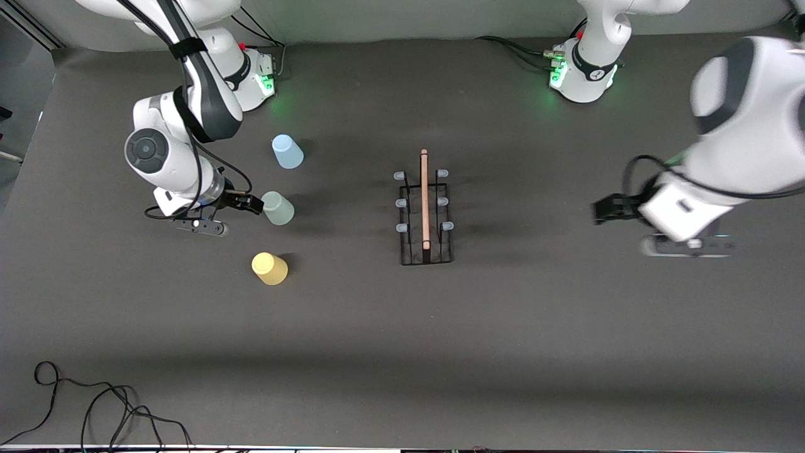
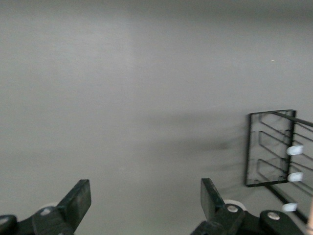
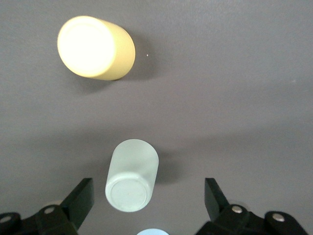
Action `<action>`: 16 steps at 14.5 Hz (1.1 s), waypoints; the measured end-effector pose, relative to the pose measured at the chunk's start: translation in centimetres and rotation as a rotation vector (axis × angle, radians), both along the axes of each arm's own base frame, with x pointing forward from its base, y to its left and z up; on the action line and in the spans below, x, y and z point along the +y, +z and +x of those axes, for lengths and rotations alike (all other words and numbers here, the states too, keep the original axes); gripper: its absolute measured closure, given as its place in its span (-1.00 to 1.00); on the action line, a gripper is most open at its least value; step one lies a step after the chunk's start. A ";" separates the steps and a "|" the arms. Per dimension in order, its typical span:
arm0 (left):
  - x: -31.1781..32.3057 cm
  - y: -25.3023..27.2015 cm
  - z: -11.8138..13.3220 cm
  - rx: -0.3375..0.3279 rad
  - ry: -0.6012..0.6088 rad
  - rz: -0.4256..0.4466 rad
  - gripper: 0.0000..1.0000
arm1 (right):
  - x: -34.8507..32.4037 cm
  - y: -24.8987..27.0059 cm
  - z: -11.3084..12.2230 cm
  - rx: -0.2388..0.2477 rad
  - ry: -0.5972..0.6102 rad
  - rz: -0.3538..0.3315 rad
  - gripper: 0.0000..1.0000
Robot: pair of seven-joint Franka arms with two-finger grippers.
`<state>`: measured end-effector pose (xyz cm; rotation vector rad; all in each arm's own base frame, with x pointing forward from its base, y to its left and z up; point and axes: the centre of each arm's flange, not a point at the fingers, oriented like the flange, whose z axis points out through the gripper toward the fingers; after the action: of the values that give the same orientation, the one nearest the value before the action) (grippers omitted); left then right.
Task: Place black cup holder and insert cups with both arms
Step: 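Release the rack and raise the left gripper while the right gripper grasps the green cup, then lift the pale green cup with the right gripper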
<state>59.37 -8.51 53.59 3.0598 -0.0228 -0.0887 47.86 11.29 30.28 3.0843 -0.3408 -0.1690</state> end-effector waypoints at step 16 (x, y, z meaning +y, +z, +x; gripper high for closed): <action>9.8 4.1 -3.1 -0.113 -0.095 0.114 -1.00 | 2.3 -10.6 -4.1 -0.041 0.009 0.019 -1.00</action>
<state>56.28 1.30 57.73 3.1728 -0.1767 0.0796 43.76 13.59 19.63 3.1111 -0.3289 -0.1098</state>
